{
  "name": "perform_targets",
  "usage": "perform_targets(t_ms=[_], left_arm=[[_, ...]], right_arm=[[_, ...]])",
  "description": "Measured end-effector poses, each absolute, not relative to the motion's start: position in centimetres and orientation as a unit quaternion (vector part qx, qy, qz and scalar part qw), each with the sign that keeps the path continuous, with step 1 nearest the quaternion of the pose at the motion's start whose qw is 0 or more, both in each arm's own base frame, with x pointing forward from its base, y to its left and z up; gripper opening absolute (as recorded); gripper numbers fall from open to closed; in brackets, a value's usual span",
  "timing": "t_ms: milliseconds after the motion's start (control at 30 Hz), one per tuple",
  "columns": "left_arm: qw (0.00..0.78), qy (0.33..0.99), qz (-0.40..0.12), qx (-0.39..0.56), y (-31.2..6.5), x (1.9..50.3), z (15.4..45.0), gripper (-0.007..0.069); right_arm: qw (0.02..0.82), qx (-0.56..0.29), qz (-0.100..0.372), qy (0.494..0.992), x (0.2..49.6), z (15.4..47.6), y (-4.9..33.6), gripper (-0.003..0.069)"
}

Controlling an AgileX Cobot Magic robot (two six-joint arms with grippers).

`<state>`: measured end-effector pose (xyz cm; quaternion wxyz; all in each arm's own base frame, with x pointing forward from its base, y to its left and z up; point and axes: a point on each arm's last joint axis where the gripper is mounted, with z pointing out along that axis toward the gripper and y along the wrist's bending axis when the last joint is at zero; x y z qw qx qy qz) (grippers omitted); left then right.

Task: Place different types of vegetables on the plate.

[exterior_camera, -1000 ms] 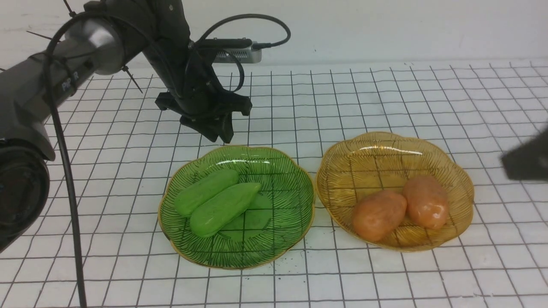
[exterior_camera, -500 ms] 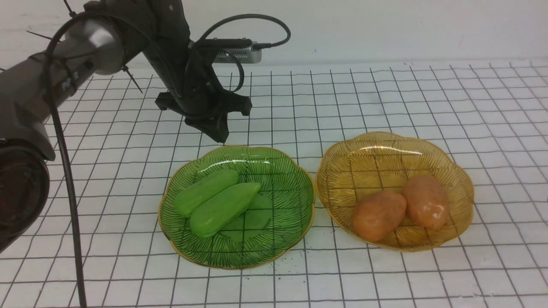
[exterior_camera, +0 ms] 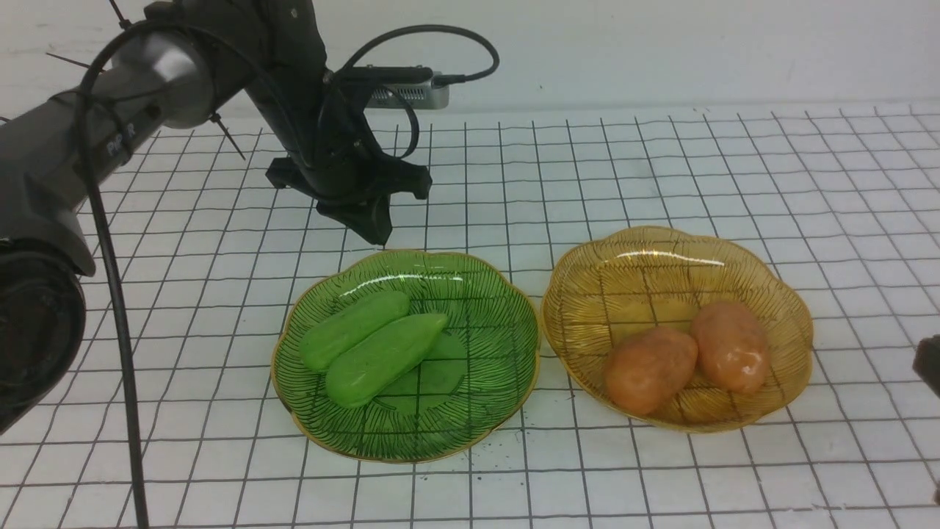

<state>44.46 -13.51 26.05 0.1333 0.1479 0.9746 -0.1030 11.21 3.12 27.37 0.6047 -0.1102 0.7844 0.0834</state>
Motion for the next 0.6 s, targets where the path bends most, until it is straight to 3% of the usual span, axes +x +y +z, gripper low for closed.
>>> perform_targets(t_ms=[400,600], left_arm=[[0.138,0.973,-0.061,0.173,-12.8,44.6,26.0,-0.0008],[0.138,0.973,-0.058,0.173,-12.8,44.6,25.9,-0.0008]], right_arm=[[0.592,-0.114,0.083,0.793,10.7,26.6,3.0,-0.0015],[0.613,-0.112,0.085,0.777,8.3,24.2,2.4,-0.0015]])
